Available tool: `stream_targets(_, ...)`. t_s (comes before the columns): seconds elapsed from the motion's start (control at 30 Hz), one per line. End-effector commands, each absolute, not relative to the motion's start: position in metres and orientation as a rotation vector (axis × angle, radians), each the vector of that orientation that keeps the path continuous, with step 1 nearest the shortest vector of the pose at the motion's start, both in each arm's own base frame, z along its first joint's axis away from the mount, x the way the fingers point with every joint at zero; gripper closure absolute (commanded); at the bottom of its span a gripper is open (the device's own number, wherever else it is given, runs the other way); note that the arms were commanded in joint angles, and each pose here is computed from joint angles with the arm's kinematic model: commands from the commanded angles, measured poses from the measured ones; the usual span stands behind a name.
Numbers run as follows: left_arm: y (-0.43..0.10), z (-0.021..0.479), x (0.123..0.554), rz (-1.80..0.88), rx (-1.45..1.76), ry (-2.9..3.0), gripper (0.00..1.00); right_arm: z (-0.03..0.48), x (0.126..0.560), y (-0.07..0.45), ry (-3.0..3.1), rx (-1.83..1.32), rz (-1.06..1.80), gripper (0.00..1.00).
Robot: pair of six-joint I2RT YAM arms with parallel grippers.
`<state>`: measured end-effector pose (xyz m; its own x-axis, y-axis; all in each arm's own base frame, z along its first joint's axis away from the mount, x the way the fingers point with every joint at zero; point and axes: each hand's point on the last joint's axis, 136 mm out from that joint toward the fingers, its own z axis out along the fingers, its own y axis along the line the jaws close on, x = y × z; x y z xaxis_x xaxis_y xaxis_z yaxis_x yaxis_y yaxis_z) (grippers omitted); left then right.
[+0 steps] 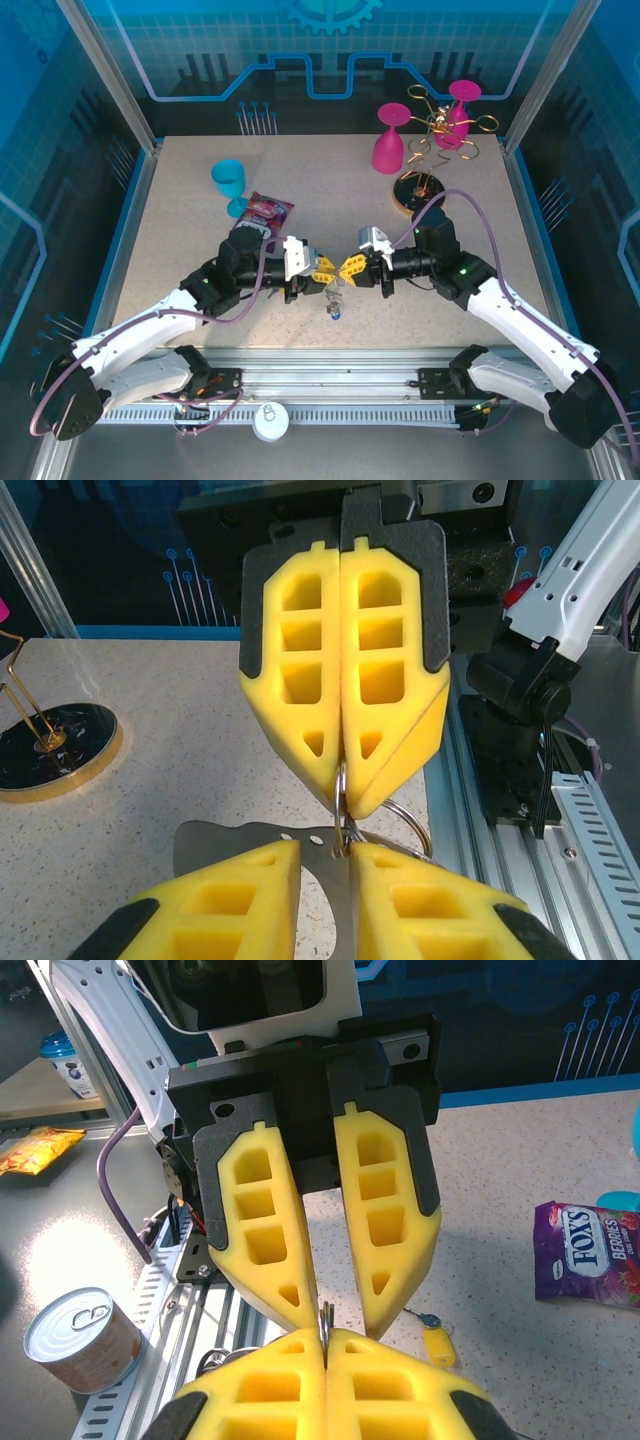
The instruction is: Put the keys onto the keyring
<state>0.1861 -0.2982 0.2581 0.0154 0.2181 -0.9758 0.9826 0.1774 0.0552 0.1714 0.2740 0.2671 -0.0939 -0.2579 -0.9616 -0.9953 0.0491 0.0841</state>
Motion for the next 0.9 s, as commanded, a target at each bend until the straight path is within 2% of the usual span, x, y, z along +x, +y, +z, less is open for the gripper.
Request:
stream_targets(0.0, -0.301, 0.26, 0.183, -0.981, 1.244, 1.388, 0.8, 0.281, 0.174, 0.277, 1.428, -1.324, 1.121, 1.0)
stream_targets(0.17, -0.303, 0.261, 0.184, -0.982, 1.239, 1.377, 0.84, 0.281, 0.176, 0.282, 1.423, -1.324, 1.133, 1.0)
stream_targets(0.37, -0.301, 0.261, 0.189, -0.944, 1.22, 1.377, 1.0, 0.276, 0.176, 0.282, 1.442, -1.337, 1.122, 1.0)
stream_targets(0.43, -0.298, 0.262, 0.193, -0.908, 1.204, 1.376, 1.0, 0.268, 0.179, 0.279, 1.473, -1.343, 1.067, 1.0)
stream_targets(0.5, -0.294, 0.261, 0.197, -0.867, 1.187, 1.387, 1.0, 0.259, 0.188, 0.272, 1.524, -1.335, 0.96, 0.77)
stream_targets(0.53, -0.292, 0.26, 0.199, -0.843, 1.187, 1.399, 1.0, 0.253, 0.193, 0.266, 1.555, -1.332, 0.886, 0.74)
stream_targets(0.6, -0.289, 0.255, 0.201, -0.799, 1.204, 1.44, 1.0, 0.245, 0.202, 0.254, 1.594, -1.342, 0.758, 0.7)
stream_targets(0.7, -0.283, 0.241, 0.203, -0.725, 1.276, 1.527, 1.0, 0.237, 0.208, 0.239, 1.63, -1.397, 0.593, 0.71)
stream_targets(0.87, -0.271, 0.221, 0.209, -0.557, 1.421, 1.667, 1.0, 0.242, 0.209, 0.233, 1.631, -1.445, 0.507, 0.73)
